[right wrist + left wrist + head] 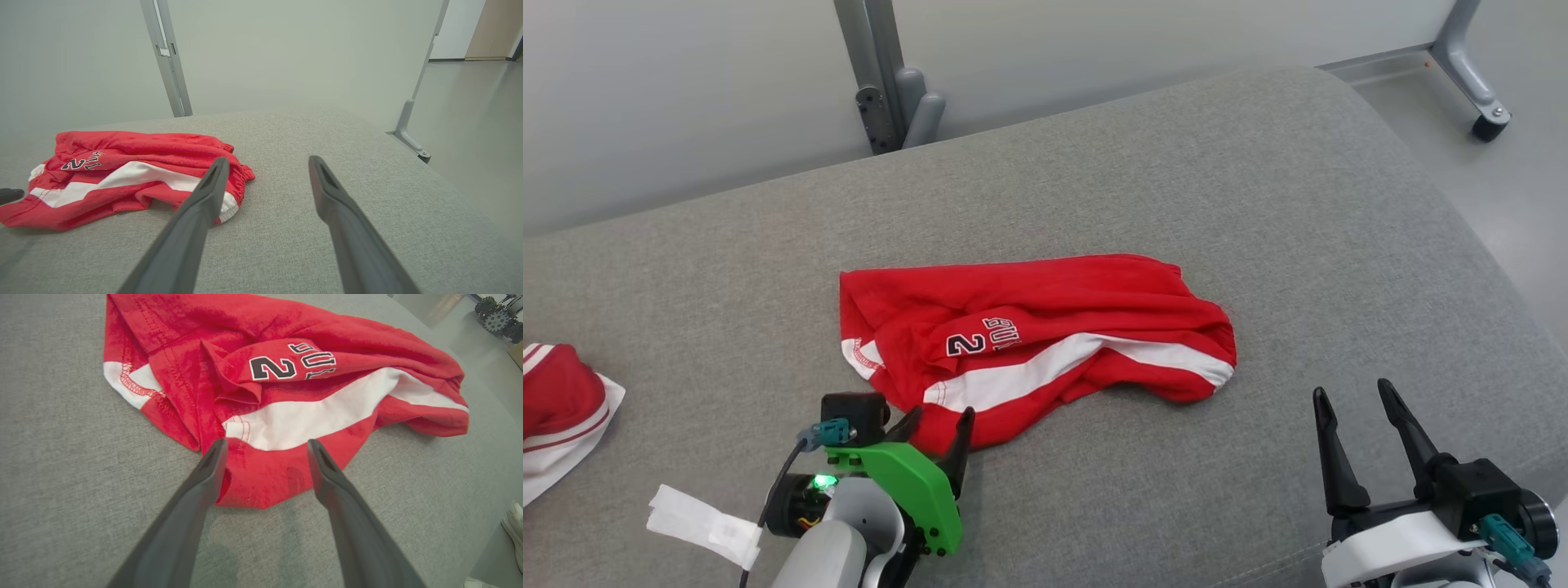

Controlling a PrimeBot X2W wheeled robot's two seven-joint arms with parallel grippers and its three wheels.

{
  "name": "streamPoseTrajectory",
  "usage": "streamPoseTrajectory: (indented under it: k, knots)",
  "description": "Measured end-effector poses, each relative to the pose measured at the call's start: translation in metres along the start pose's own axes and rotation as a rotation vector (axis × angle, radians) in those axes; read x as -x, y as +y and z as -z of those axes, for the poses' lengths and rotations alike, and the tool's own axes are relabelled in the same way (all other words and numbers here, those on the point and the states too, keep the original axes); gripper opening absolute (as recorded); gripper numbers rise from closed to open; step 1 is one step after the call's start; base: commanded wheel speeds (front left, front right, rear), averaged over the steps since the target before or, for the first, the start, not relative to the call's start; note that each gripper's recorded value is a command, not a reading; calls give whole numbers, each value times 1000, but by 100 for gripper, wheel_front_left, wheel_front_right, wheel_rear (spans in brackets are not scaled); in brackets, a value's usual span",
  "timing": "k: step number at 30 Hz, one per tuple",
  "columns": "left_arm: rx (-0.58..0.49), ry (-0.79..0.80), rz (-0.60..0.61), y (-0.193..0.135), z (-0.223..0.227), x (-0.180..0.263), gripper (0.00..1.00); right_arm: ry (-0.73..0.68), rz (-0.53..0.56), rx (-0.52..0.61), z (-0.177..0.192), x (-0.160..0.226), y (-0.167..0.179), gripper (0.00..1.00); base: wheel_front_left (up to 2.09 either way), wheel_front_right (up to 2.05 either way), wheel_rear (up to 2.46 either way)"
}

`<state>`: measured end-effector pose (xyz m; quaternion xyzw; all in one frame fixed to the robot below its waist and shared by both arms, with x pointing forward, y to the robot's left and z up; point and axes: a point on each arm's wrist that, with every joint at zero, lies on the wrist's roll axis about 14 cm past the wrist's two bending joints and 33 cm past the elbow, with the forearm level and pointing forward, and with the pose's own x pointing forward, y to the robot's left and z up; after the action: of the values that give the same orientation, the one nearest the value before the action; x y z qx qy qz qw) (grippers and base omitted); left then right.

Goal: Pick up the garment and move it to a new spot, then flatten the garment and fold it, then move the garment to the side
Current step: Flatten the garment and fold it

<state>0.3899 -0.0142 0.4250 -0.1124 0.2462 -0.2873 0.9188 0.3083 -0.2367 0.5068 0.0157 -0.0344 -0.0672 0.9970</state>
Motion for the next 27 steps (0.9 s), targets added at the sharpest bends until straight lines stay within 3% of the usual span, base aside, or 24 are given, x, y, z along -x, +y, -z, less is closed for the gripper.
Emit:
streamPoseTrajectory:
  k: [15, 27]
  knots:
    - [1, 51, -28, 16, 1, -18, 100, 27, 15, -12, 7, -2, -3, 100, 0, 0, 0]
    - [-10, 64, 6, 7, 5, -21, 100, 31, 13, -18, 9, -3, -1, 100, 0, 0, 0]
